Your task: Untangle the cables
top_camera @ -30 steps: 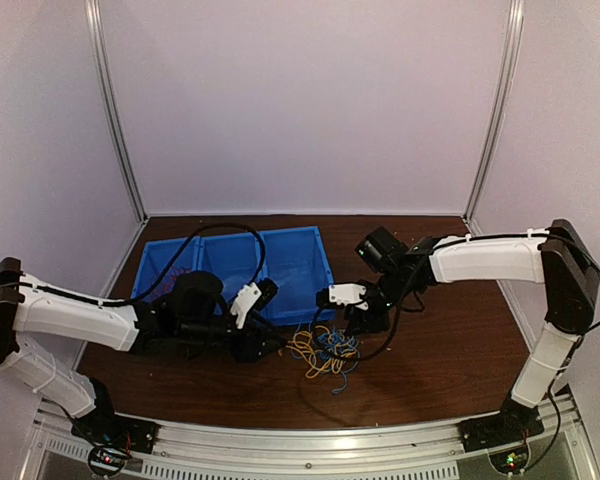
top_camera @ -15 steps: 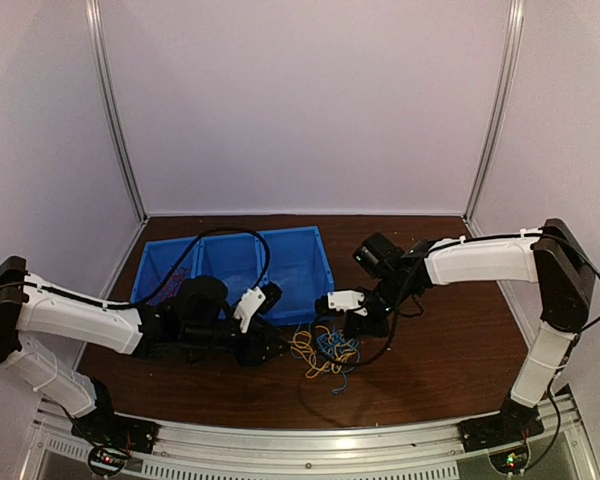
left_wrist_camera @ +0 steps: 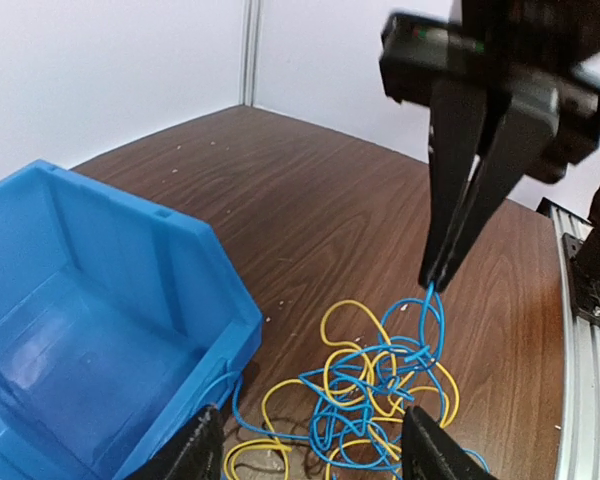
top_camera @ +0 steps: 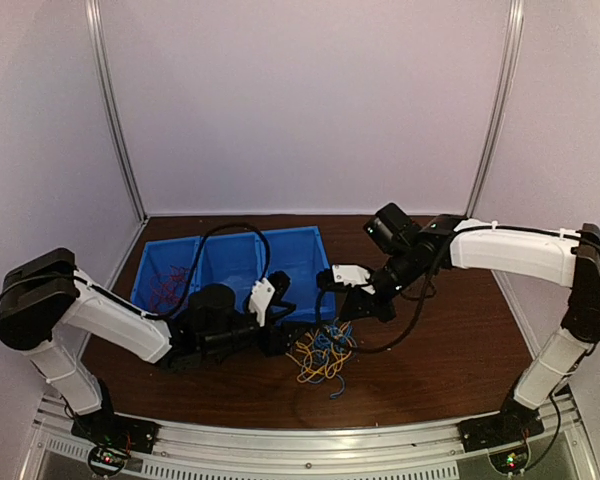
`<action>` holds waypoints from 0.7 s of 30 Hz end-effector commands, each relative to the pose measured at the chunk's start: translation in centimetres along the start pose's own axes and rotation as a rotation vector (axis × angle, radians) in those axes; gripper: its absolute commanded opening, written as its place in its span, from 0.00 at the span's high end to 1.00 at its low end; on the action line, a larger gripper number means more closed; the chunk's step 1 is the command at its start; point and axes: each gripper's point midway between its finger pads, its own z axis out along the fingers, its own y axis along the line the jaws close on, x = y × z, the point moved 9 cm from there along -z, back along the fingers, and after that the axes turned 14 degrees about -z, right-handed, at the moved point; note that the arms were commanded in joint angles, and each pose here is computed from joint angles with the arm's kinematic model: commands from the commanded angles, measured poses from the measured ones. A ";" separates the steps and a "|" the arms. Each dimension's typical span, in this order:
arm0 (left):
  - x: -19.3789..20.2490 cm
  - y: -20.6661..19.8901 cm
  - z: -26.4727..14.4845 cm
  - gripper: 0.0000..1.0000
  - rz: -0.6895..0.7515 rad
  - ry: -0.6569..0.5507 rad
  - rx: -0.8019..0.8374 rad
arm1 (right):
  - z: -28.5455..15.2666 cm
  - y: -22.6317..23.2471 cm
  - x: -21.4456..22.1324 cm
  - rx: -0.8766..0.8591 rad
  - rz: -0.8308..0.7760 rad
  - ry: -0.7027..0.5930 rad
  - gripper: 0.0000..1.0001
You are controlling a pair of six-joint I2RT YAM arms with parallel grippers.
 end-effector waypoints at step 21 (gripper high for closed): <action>6.6 -1.5 9.8 0.95 0.006 -0.094 0.234 | -12.6 -2.4 -8.0 0.089 -0.035 -0.396 1.00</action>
